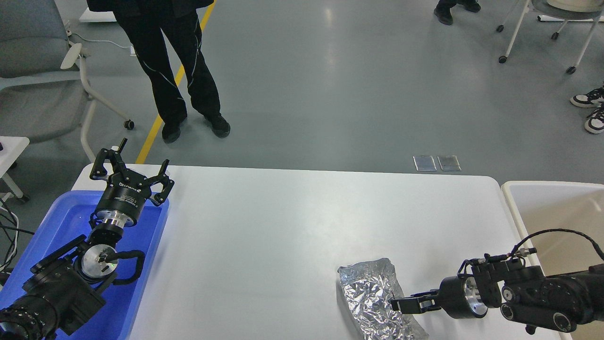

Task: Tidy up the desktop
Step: 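Close the right gripper on the silver foil packet, then lift the foil packet with the right gripper toward the white bin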

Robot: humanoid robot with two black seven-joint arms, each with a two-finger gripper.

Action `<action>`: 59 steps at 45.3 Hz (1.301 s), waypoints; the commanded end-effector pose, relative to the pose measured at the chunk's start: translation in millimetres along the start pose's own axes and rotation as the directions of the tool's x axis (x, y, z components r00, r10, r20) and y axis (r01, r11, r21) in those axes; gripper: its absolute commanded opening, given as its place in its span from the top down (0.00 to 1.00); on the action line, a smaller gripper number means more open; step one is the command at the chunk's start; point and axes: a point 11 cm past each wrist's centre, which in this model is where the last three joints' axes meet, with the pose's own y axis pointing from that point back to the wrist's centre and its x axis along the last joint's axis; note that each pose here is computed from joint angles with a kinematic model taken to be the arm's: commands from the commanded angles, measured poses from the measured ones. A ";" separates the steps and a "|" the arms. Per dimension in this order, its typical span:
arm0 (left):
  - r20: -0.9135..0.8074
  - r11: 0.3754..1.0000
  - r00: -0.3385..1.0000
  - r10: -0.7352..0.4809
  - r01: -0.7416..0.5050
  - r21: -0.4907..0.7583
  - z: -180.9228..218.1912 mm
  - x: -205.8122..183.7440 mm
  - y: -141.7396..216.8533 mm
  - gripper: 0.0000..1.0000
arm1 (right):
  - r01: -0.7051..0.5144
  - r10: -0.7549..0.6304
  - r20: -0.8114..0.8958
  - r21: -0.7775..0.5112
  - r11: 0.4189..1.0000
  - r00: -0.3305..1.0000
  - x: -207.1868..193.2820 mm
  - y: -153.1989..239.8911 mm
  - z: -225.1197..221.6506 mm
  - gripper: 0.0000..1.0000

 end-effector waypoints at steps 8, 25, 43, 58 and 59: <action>0.000 1.000 1.000 0.000 0.000 0.000 0.0 0.0 0.0 0.00 | -0.020 0.021 -0.055 0.027 0.999 0.998 5.4 1.1 0.6 1.00; 0.000 1.000 1.000 0.000 0.000 0.000 0.0 0.0 0.0 0.00 | -0.065 0.066 -0.044 0.020 0.998 0.997 20.3 6.7 4.2 1.00; 0.000 1.000 1.000 0.000 0.000 0.000 0.0 0.0 0.0 0.00 | -0.240 0.242 0.004 0.139 0.961 0.970 88.8 75.0 -17.7 1.00; 0.000 1.000 1.000 0.000 0.000 0.000 0.0 0.0 0.0 0.00 | -0.442 0.426 0.130 0.142 0.886 0.895 191.2 180.3 -33.0 1.00; 0.000 1.000 1.000 0.000 0.000 0.000 0.0 0.0 0.0 0.00 | -0.447 0.430 0.131 0.144 0.883 0.893 196.1 187.4 -34.8 1.00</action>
